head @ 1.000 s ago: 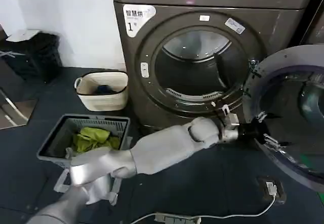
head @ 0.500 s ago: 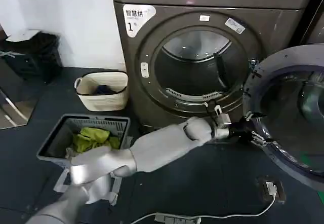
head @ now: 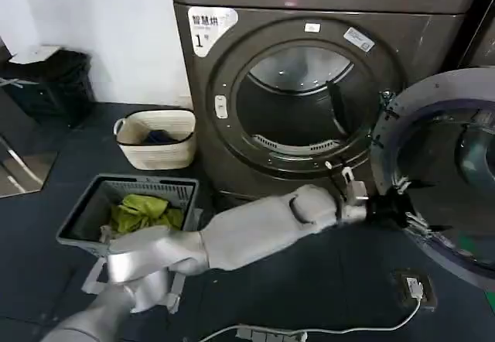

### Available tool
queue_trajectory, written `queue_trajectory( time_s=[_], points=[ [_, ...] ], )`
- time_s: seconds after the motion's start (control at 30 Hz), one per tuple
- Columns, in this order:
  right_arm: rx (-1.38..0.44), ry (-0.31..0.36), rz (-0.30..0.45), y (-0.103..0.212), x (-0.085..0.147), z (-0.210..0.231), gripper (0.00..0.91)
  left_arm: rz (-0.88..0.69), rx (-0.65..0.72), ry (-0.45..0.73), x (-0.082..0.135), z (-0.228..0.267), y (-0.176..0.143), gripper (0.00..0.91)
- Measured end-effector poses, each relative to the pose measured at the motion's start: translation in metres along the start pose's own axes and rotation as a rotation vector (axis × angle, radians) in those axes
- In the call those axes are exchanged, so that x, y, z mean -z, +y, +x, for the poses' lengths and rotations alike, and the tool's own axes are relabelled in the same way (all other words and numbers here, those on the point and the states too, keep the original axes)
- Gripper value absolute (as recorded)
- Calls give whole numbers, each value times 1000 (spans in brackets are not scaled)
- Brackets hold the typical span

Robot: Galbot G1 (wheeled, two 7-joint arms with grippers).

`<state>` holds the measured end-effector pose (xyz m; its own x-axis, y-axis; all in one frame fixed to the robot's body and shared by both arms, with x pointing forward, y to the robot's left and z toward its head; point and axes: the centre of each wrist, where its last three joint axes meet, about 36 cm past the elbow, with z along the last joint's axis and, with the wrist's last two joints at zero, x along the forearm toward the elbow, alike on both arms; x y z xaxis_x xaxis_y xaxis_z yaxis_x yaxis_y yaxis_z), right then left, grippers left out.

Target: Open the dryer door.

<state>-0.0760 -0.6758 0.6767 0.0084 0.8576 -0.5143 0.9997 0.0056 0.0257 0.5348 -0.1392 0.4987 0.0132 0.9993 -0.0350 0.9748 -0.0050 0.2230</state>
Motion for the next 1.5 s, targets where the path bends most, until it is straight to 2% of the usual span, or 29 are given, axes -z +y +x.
queue_trajectory(
  time_s=[0.27,0.7,1.23,1.5],
  points=[
    [16,-2,-4,8,-1,1,907,-17,-57,-64,26,-8,-19,907],
    [21,-3,-5,10,-2,5,907,-58,-33,-10,21,68,-9,907],
    [35,-11,-6,15,1,10,907,-169,8,-20,39,163,-6,907],
    [52,-10,-10,19,-1,11,907,-261,37,52,37,210,-6,907]
  ],
)
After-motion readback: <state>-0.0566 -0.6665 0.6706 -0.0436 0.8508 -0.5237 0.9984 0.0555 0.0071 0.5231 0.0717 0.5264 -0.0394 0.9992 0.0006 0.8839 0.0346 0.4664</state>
